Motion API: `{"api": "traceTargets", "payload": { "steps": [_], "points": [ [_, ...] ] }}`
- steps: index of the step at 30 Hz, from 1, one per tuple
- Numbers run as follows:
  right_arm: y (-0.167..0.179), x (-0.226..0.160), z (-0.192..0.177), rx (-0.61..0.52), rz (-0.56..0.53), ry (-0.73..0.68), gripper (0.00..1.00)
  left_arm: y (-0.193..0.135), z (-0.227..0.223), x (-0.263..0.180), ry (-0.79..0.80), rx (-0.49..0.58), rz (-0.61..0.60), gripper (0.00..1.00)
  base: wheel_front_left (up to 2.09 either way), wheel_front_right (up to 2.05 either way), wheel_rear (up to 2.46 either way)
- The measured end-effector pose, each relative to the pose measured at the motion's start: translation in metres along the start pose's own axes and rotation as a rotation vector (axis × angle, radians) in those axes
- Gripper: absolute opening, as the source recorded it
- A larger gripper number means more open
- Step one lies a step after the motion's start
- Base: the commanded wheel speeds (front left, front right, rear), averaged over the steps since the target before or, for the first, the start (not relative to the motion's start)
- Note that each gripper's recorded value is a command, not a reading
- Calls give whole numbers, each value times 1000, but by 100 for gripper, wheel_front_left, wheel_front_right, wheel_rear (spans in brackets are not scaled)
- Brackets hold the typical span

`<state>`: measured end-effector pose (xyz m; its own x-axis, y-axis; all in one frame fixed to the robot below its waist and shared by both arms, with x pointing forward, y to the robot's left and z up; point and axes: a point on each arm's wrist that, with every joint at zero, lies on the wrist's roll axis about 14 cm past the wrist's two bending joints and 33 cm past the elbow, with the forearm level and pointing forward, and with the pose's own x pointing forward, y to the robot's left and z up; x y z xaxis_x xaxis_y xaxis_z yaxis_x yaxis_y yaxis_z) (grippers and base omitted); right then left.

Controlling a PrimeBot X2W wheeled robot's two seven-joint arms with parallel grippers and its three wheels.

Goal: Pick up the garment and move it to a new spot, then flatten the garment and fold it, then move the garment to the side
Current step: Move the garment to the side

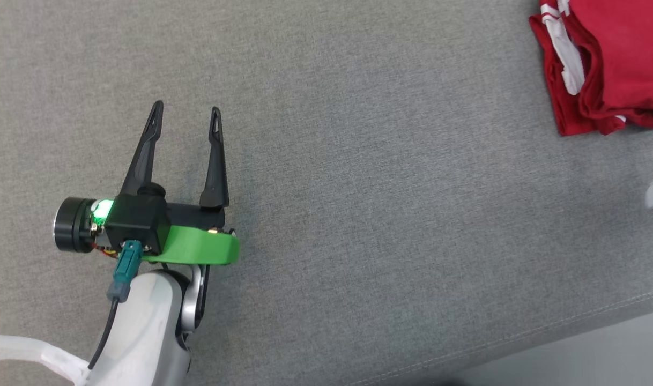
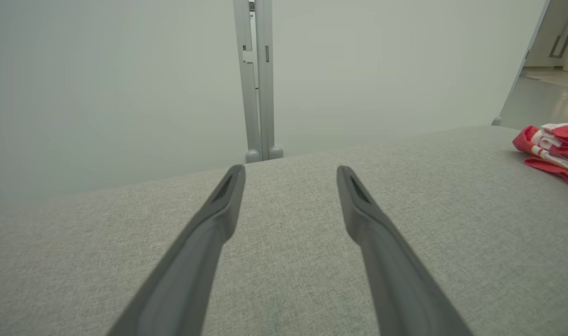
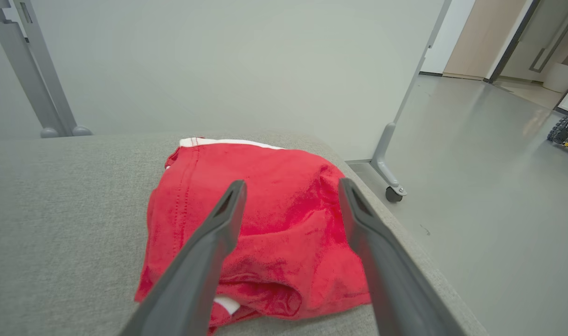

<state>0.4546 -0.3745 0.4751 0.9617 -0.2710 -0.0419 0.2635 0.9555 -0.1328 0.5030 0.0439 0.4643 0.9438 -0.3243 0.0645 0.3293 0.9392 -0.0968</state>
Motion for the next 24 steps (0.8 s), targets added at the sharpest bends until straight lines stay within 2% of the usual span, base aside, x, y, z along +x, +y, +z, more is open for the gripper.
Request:
{"api": "traceTargets", "payload": {
  "steps": [7,13,24],
  "points": [
    [49,-49,22,89,88,-81,100,4,11,-22,9,-14,46,100,0,0,0],
    [81,-75,37,145,154,-122,100,11,19,-41,10,-13,93,100,0,0,0],
    [134,-99,49,199,285,-102,100,64,24,-105,44,21,288,100,0,0,0]
  ]
}}
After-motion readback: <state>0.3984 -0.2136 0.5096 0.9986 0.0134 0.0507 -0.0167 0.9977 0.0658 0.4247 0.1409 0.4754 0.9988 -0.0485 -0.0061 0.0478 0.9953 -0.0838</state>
